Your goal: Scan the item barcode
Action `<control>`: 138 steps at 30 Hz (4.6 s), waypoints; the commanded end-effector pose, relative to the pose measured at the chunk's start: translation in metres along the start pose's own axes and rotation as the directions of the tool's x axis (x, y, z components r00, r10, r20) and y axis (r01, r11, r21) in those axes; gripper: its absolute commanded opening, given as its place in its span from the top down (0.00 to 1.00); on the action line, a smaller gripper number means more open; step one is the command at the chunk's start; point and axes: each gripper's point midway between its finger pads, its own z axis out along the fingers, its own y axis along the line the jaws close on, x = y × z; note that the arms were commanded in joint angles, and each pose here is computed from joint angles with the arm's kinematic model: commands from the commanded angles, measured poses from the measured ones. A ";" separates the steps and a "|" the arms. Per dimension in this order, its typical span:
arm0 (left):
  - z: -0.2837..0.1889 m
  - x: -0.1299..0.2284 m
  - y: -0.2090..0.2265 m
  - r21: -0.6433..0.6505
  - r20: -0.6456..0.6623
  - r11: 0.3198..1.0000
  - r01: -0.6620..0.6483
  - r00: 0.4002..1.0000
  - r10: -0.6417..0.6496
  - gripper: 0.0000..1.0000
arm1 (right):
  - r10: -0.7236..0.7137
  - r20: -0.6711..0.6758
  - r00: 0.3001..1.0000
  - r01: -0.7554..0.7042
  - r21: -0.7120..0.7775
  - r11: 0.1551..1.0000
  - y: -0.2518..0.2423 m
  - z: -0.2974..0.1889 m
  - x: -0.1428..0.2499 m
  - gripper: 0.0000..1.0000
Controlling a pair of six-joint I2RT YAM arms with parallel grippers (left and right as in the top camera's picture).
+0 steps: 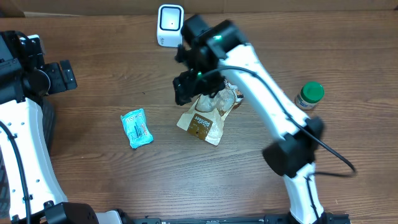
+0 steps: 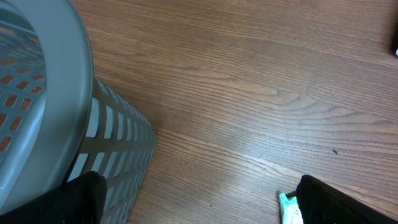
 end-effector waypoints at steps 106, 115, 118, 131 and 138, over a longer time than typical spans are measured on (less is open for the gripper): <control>0.001 0.001 -0.001 0.000 -0.003 1.000 -0.028 1.000 0.028 0.00 | 0.390 -0.068 0.918 -0.391 -0.314 0.865 -0.077 0.164 0.031 0.25; 0.001 0.001 -0.001 0.000 -0.003 1.000 -0.028 1.000 0.028 0.00 | 0.608 -0.022 0.793 -0.594 -0.245 0.766 -0.085 0.200 0.030 0.63; 0.001 0.001 -0.001 0.000 -0.003 1.000 -0.028 1.000 0.028 0.00 | 0.619 -0.022 0.785 -0.605 -0.242 0.759 -0.086 0.201 0.031 0.71; 0.001 0.001 -0.001 0.000 -0.003 1.000 -0.028 1.000 0.028 0.00 | 0.377 0.123 0.918 -0.311 -0.368 0.877 -0.068 0.139 0.002 0.96; 0.001 0.001 -0.001 0.000 -0.003 1.000 -0.028 1.000 0.028 0.01 | 0.170 0.381 0.909 -0.021 -0.366 0.931 -0.028 0.036 -0.010 0.96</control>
